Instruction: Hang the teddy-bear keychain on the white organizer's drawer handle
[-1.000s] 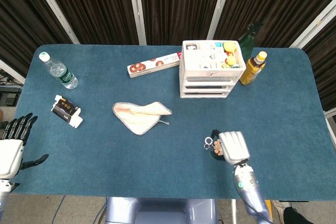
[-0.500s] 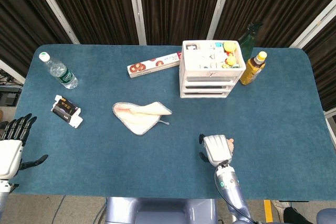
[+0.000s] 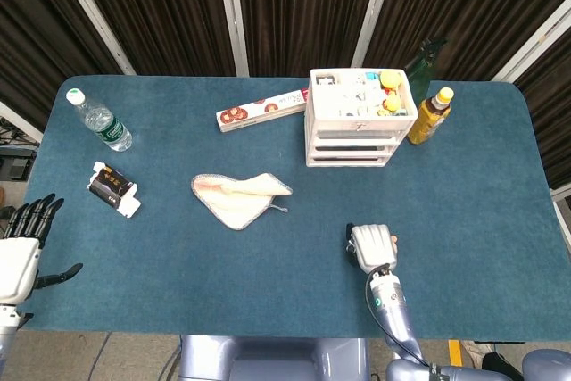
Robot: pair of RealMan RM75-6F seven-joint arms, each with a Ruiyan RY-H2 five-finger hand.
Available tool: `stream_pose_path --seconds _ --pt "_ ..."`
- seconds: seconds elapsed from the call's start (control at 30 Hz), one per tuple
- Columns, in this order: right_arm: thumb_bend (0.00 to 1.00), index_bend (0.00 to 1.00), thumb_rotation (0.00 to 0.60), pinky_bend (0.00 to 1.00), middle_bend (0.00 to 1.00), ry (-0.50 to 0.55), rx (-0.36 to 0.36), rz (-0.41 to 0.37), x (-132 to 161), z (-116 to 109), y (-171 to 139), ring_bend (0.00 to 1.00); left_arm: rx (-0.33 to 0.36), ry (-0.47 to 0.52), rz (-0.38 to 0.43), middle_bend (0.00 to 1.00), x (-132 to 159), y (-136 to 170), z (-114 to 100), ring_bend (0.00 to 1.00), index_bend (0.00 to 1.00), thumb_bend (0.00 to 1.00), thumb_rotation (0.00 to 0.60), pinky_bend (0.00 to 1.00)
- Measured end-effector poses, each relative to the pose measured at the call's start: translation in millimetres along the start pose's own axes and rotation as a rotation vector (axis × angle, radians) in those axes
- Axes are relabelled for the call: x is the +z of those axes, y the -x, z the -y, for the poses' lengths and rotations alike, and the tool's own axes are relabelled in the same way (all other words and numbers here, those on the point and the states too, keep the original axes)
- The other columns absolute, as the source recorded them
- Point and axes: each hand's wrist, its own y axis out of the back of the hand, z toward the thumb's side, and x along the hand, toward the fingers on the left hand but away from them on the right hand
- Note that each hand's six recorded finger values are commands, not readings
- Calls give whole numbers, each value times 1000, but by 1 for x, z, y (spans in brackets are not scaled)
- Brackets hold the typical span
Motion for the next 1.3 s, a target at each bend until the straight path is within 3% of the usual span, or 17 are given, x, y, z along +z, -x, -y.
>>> stream_pose_path --seconds 1.03,1.3 --pt "299 532 600 920 1000 7 42 49 -12 19 5 1000 -2 9 0 0 1 -1 0 0 0 49 600 0" --pt "346 559 600 920 1000 1 49 54 -11 24 5 1000 -1 11 0 0 1 -1 0 0 0 50 600 0"
